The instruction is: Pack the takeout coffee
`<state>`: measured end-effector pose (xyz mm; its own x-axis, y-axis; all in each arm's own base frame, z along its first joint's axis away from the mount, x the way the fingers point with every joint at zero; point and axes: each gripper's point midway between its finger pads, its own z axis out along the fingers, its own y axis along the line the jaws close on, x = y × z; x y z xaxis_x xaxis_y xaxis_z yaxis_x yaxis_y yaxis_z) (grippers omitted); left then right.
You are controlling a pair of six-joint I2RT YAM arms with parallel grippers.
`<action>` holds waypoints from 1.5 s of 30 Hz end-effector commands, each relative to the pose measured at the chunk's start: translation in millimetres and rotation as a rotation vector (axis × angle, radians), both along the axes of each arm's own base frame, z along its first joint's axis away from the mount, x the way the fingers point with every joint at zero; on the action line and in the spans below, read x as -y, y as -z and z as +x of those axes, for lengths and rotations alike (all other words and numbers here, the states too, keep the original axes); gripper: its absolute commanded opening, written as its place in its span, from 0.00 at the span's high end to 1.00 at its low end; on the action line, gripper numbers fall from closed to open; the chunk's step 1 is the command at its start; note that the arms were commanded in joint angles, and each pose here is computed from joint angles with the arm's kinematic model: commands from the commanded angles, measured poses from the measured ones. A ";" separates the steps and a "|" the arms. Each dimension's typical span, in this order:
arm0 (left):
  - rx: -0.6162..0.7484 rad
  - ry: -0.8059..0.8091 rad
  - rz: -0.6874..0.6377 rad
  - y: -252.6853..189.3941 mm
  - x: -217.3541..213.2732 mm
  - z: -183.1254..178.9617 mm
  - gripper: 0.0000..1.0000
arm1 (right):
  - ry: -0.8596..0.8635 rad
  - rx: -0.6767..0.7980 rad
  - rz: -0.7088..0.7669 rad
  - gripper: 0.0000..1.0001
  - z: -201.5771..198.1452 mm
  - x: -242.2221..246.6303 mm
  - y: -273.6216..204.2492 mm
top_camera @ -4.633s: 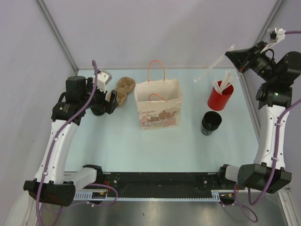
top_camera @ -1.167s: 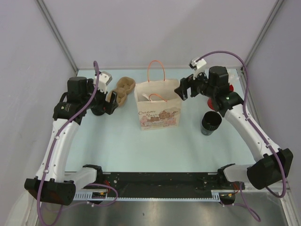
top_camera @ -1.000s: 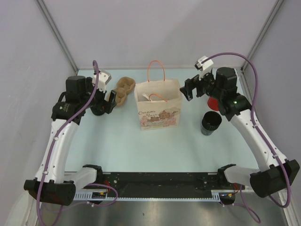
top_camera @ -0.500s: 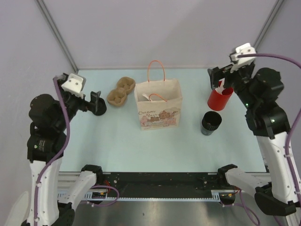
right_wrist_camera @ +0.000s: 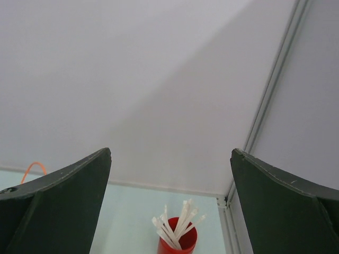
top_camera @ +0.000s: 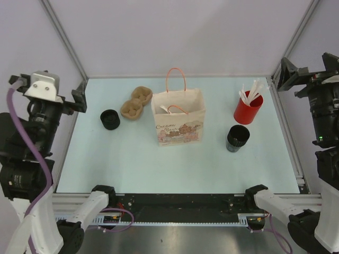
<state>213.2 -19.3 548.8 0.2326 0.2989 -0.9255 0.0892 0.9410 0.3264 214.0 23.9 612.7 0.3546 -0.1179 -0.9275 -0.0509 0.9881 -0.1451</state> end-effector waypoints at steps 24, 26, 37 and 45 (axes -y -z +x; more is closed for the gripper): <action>0.178 -0.122 -0.046 -81.2 -27.0 -39.5 0.01 | 0.042 -0.004 0.143 0.00 15.9 2.6 -19.5; 0.178 -0.118 -0.044 -81.4 -26.3 -39.9 0.00 | 0.038 -0.004 0.143 0.00 15.9 2.0 -19.5; 0.176 -0.105 -0.049 -80.1 -24.2 -41.4 0.01 | 0.029 -0.020 0.134 0.00 19.7 -1.4 -11.8; 0.177 -0.093 -0.059 -80.6 -22.2 -42.2 0.01 | 0.027 -0.025 0.135 0.00 21.2 -2.5 -10.4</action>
